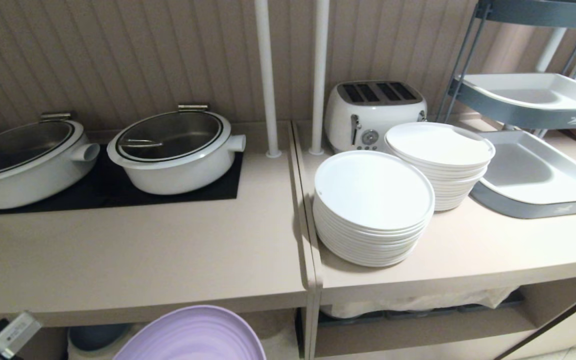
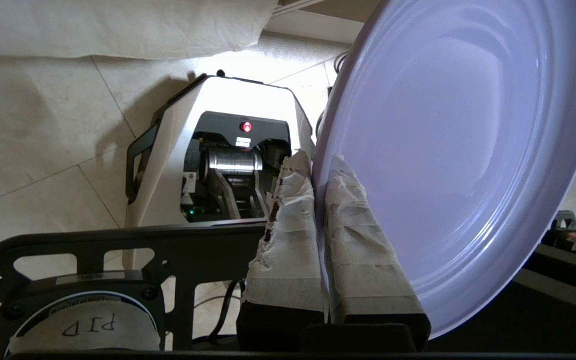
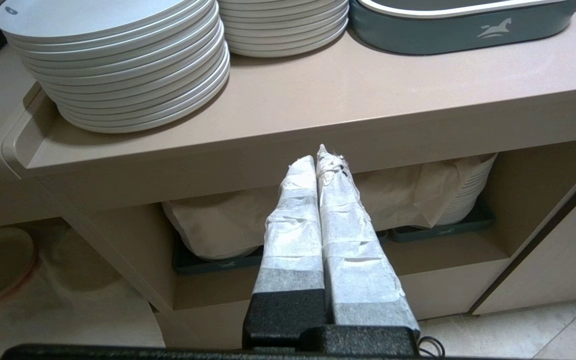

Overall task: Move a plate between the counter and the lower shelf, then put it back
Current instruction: Put the plate

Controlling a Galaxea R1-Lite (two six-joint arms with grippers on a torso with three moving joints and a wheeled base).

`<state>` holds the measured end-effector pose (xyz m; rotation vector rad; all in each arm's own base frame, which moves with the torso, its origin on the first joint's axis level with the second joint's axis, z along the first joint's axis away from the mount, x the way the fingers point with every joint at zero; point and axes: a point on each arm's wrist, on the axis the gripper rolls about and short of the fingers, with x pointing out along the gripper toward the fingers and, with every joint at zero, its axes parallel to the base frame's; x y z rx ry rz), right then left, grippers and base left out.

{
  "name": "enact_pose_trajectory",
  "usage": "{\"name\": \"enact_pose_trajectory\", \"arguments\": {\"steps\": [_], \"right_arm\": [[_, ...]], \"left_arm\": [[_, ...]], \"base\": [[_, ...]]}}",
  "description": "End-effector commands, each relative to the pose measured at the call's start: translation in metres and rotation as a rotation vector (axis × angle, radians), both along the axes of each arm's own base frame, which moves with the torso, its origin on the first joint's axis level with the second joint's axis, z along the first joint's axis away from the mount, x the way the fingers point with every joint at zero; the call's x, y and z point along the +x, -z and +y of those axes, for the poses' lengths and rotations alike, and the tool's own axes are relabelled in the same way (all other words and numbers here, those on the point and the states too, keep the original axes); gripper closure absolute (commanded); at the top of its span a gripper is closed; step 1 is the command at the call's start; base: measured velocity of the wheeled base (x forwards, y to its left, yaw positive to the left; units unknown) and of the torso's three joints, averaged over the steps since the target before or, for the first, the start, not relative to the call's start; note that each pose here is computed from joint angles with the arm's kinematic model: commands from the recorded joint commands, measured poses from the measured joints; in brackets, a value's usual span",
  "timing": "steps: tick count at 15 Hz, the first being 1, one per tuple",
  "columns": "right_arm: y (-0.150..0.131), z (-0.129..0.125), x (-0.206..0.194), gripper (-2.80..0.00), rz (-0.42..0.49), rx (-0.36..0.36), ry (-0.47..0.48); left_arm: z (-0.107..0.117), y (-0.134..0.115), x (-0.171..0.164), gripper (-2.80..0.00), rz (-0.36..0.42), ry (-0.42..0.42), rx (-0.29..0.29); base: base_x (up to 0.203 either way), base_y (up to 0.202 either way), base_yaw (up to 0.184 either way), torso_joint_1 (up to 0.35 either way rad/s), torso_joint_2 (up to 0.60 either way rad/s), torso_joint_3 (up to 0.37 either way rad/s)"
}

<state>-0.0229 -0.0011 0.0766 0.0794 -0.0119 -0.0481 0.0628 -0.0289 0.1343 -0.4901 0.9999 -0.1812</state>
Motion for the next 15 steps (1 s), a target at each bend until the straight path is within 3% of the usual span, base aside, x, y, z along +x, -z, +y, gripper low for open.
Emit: {"name": "enact_pose_trajectory", "arguments": {"steps": [1,8,15], "right_arm": [[0.000,0.000,0.000,0.00,0.000,0.001,-0.001],[0.000,0.000,0.000,0.00,0.001,0.001,0.000],[0.000,0.000,0.000,0.00,0.001,0.001,0.001]], "left_arm": [[-0.002,-0.001,0.006,0.00,0.023,-0.006,0.006],[-0.012,-0.025,0.043,0.00,0.019,-0.048,0.011],[-0.010,-0.030,0.084,0.00,0.056,-0.120,0.042]], "base": [[0.000,0.000,0.000,0.000,0.00,0.000],[0.000,0.000,0.000,0.000,0.00,0.000],[0.000,0.000,0.000,0.000,0.00,0.000]]}}
